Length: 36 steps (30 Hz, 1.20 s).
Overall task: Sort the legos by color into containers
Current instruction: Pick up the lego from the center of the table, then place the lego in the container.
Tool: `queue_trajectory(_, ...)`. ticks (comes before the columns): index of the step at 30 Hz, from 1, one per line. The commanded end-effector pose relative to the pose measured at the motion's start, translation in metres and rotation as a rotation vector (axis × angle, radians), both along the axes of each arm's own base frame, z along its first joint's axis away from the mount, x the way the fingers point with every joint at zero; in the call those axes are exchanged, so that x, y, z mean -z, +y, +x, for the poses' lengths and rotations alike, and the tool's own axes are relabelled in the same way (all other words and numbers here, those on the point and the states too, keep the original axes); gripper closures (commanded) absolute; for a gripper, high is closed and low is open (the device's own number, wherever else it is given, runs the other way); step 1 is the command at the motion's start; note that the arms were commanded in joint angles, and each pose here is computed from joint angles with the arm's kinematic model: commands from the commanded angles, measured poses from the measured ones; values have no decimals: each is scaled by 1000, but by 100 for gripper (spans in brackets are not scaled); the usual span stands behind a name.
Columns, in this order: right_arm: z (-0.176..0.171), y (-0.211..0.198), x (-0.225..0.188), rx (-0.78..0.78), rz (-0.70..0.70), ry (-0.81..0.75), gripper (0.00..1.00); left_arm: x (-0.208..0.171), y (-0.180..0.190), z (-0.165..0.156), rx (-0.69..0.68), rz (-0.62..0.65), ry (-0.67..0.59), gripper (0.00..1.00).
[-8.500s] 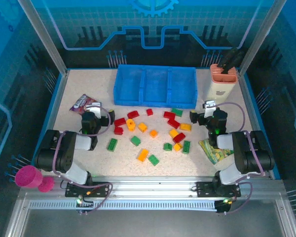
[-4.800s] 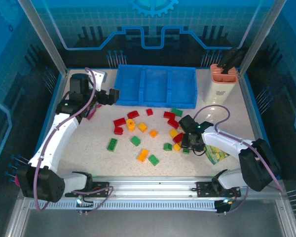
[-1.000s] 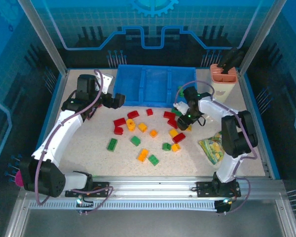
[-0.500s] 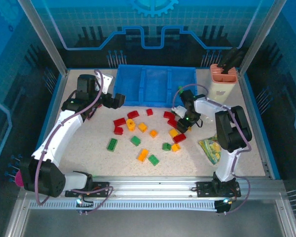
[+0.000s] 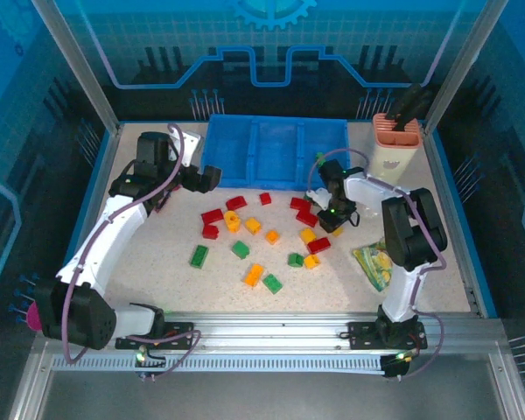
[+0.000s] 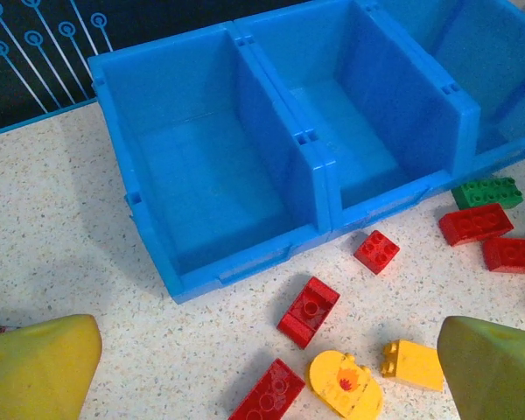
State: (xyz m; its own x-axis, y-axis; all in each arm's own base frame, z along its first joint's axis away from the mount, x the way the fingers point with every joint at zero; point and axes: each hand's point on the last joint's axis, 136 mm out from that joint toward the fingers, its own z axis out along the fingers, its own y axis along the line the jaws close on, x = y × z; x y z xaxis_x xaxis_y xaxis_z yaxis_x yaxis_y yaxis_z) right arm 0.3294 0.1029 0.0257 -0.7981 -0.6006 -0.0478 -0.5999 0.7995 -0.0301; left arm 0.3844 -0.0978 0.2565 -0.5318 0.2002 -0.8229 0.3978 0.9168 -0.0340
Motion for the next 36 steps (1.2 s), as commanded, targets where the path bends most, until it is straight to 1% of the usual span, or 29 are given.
queue_trajectory(1,2,3,-46,71,32,-50,79,-9,0,-8,3,8,-28,1)
queue_trajectory(5,26,34,-100,64,125,-169,78,-18,-1,-10,4,-8,-45,1)
queue_trajectory(9,69,74,-148,45,202,-314,77,-21,2,-11,-6,-1,-59,1)
queue_trajectory(13,120,116,-166,38,230,-422,76,-24,3,-11,-10,1,-64,1)
queue_trajectory(16,154,137,-161,39,205,-475,76,-26,4,-12,-13,8,-66,1)
queue_trajectory(18,172,149,-157,43,214,-497,76,-27,6,-13,-18,13,-76,1)
queue_trajectory(22,198,167,-148,42,251,-533,75,-27,6,-14,-17,11,-84,0)
queue_trajectory(23,203,169,-136,44,248,-521,75,-26,6,-15,-17,12,-82,0)
queue_trajectory(27,213,176,-110,37,242,-495,72,-25,7,-16,-19,15,-87,1)
queue_trajectory(30,215,176,-90,35,220,-468,70,-27,7,-17,-20,17,-92,1)
queue_trajectory(33,213,174,-79,36,204,-451,69,-27,7,-17,-22,18,-93,1)
queue_trajectory(36,211,170,-79,36,196,-450,67,-26,7,-16,-19,19,-89,0)
